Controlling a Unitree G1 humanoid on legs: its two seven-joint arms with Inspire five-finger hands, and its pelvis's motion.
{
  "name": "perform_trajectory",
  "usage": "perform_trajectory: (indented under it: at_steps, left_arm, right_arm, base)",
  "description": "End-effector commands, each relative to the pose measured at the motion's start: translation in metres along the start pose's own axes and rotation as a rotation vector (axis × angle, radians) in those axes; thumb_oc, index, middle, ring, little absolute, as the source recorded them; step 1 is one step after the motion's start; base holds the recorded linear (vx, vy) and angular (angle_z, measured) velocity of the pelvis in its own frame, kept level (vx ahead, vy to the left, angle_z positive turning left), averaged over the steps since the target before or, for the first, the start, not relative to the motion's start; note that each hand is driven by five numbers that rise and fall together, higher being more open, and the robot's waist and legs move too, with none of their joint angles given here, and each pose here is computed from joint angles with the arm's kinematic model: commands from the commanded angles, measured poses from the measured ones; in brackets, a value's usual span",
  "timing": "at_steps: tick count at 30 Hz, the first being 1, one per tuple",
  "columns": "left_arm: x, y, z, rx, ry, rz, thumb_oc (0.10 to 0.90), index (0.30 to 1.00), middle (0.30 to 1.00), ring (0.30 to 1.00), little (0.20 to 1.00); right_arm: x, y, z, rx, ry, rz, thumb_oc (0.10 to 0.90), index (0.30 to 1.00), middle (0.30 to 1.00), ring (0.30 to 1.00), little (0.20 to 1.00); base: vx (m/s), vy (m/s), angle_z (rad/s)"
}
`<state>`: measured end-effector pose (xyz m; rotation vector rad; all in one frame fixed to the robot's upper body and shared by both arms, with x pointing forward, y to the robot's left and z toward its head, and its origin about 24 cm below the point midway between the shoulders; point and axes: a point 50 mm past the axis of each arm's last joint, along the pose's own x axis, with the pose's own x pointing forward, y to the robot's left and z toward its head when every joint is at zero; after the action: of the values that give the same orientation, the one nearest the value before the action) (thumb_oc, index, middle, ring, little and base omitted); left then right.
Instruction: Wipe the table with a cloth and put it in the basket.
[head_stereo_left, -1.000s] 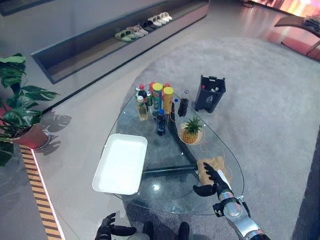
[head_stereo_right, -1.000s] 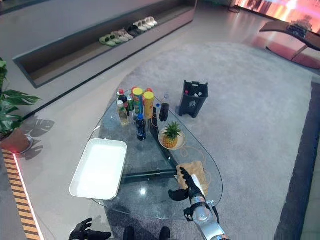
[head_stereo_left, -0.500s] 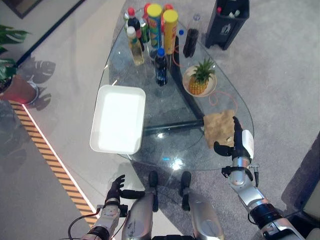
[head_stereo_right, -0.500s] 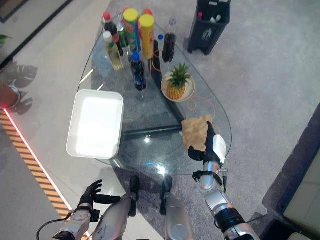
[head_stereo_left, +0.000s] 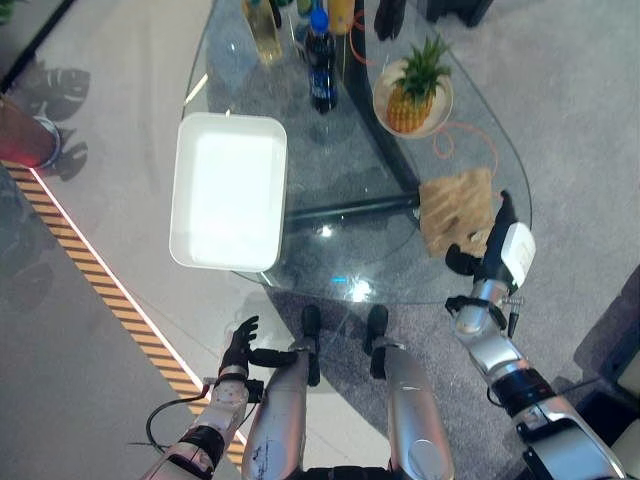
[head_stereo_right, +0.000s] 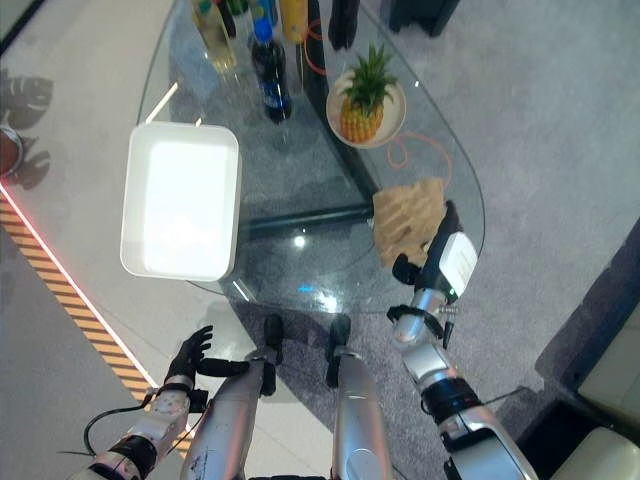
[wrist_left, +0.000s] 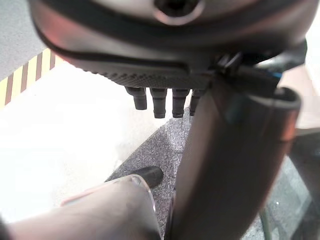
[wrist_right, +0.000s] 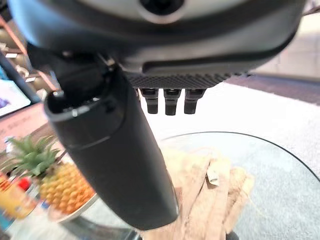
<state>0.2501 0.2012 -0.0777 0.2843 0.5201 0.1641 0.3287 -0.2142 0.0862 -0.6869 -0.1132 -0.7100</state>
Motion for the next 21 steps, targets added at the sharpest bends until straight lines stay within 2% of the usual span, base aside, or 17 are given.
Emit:
perform_trajectory:
  at_steps: [1, 12, 21]
  left_arm:
    - [-0.010, -0.003, -0.010, -0.040, -0.003, 0.022, 0.800, 0.900, 0.900, 0.900, 0.900]
    - [-0.007, -0.007, 0.006, -0.066, -0.048, 0.021, 0.800, 0.900, 0.900, 0.900, 0.900]
    - [-0.008, -0.008, 0.003, -0.074, -0.030, 0.023, 0.800, 0.900, 0.900, 0.900, 0.900]
  right_arm:
    - [0.029, -0.041, 0.018, 0.047, -0.068, -0.230, 0.800, 0.900, 0.900, 0.900, 0.900]
    - [0.049, -0.054, 0.030, 0.064, -0.069, -0.267, 0.800, 0.900, 0.900, 0.900, 0.900]
    - [0.064, -0.066, 0.038, 0.097, -0.055, -0.277, 0.800, 0.900, 0.900, 0.900, 0.900]
  base:
    - [0.00, 0.000, 0.00]
    - [0.03, 0.018, 0.01]
    - [0.06, 0.007, 0.02]
